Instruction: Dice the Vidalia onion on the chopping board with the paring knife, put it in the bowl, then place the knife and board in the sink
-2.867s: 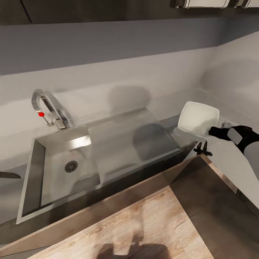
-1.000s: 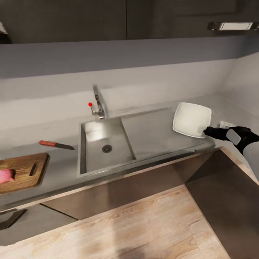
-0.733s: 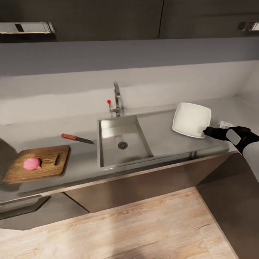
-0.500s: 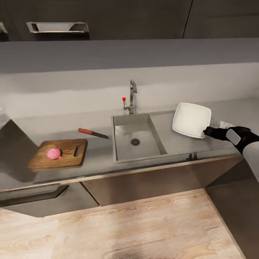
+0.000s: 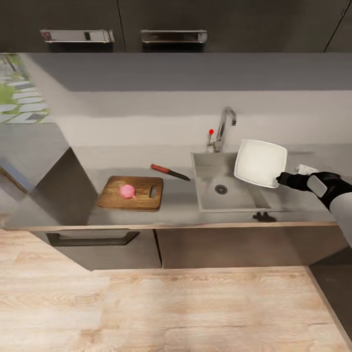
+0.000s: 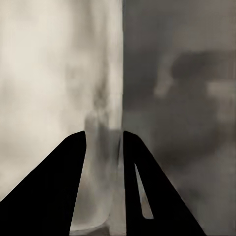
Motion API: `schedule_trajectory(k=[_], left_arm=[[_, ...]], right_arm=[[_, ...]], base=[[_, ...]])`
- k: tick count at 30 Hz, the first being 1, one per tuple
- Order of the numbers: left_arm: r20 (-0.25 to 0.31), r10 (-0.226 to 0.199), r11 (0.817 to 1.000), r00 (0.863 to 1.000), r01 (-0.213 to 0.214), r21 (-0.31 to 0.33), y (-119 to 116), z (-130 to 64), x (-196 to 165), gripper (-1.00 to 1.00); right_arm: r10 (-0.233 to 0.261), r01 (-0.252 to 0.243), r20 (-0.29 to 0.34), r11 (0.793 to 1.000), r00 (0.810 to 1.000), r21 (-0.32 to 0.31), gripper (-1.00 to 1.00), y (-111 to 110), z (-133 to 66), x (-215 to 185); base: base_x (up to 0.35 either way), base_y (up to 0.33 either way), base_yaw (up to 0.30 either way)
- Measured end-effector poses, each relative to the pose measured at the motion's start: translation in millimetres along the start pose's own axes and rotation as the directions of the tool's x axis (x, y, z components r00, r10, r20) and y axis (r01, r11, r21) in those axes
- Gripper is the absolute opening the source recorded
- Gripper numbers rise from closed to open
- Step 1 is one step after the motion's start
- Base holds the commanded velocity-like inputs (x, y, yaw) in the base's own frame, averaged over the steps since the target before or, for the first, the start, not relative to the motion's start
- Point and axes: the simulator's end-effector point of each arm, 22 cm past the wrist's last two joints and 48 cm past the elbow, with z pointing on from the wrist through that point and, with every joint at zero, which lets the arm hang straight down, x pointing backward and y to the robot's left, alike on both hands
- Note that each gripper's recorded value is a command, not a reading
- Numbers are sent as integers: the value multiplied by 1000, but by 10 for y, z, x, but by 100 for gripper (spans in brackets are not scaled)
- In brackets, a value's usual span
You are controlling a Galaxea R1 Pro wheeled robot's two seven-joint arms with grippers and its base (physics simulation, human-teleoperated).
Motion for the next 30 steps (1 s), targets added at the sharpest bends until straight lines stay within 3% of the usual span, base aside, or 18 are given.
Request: schedule_trajectory(k=[25, 30], left_arm=[[6, 1, 1000, 1000, -1, 1, -3, 0, -13, 100], [6, 1, 1000, 1000, -1, 2, -3, 1, -14, 100]], right_arm=[[0, 0, 0, 1000, 1000, -1, -100, 7, 1, 0], [4, -4, 2, 1000, 1000, -9, -100, -9, -12, -14]], base=[[-50, 300, 280], [-3, 299, 116]])
